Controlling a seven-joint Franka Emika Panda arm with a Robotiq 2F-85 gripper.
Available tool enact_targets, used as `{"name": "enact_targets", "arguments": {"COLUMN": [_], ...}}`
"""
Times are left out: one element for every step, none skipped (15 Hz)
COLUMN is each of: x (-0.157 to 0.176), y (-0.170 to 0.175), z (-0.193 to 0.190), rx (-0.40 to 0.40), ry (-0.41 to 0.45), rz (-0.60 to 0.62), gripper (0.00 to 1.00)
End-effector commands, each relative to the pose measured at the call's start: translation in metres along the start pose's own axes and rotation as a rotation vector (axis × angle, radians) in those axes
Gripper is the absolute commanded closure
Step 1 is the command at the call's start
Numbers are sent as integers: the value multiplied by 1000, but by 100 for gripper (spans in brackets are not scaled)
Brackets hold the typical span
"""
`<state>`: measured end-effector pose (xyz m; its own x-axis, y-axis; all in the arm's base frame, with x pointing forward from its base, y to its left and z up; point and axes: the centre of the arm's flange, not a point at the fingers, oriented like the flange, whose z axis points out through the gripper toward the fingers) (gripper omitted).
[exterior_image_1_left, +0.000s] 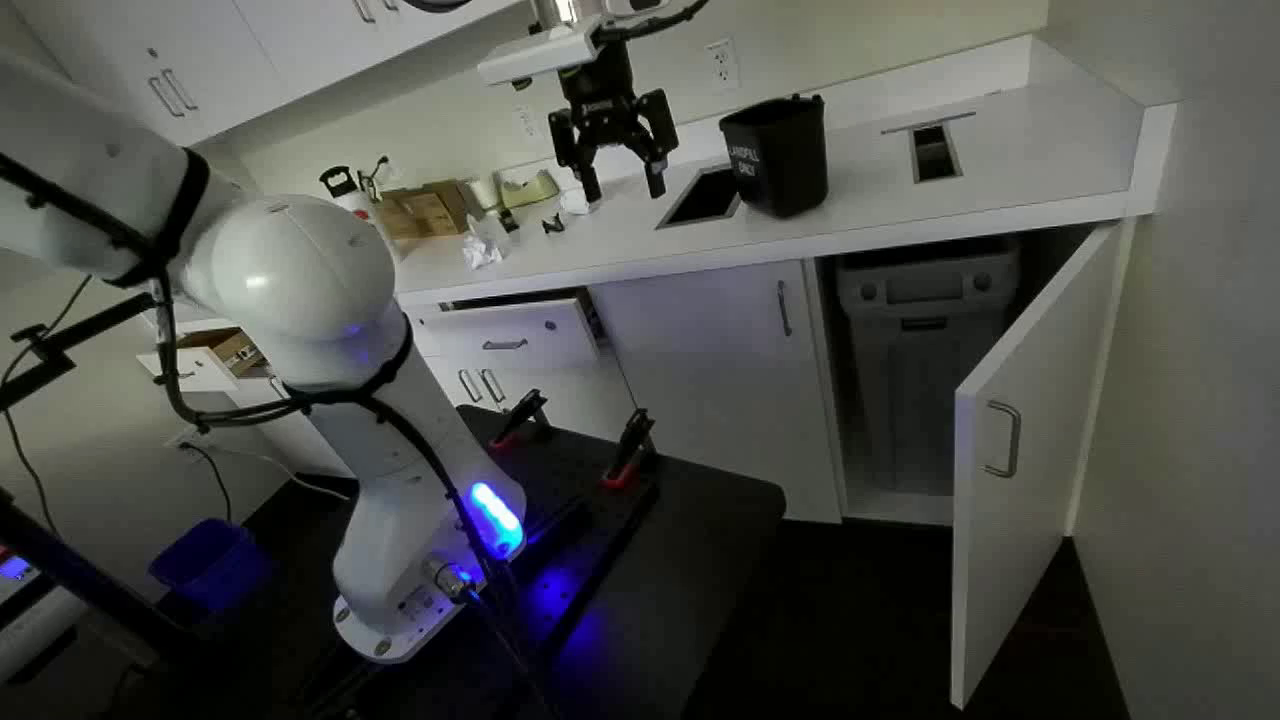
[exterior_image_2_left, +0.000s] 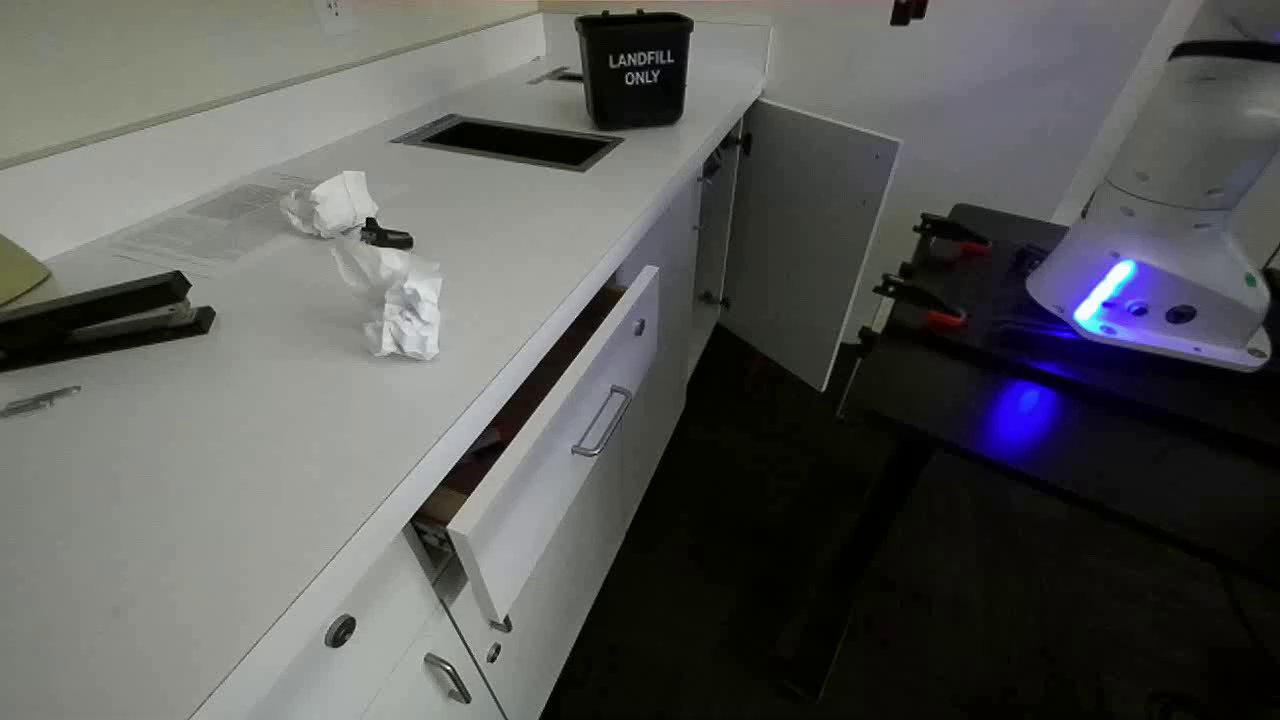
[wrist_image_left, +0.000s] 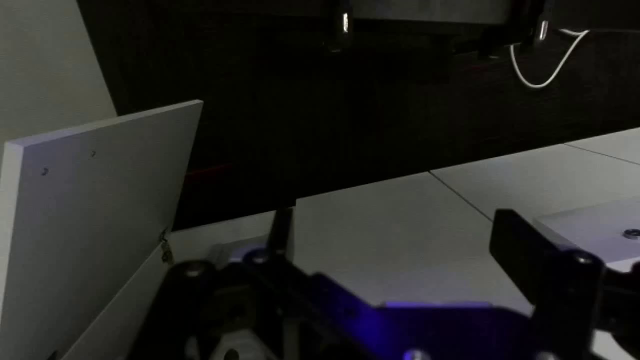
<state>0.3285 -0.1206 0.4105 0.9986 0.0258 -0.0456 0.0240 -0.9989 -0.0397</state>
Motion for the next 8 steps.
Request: {"name": "enact_targets", "arguments": {"x": [0, 0, 0, 0, 0, 2, 7, 12], "y": [0, 0, 0, 0, 0, -6, -19, -32], "z": [0, 0, 0, 0, 0, -1, -3, -4], "rx": [0, 0, 0, 0, 0, 1, -6, -19], "ry": [0, 0, 0, 0, 0, 12, 22, 27], "rz": [0, 0, 0, 0, 0, -15, -48, -80], "gripper": [0, 0, 0, 0, 0, 0, 0, 0]}}
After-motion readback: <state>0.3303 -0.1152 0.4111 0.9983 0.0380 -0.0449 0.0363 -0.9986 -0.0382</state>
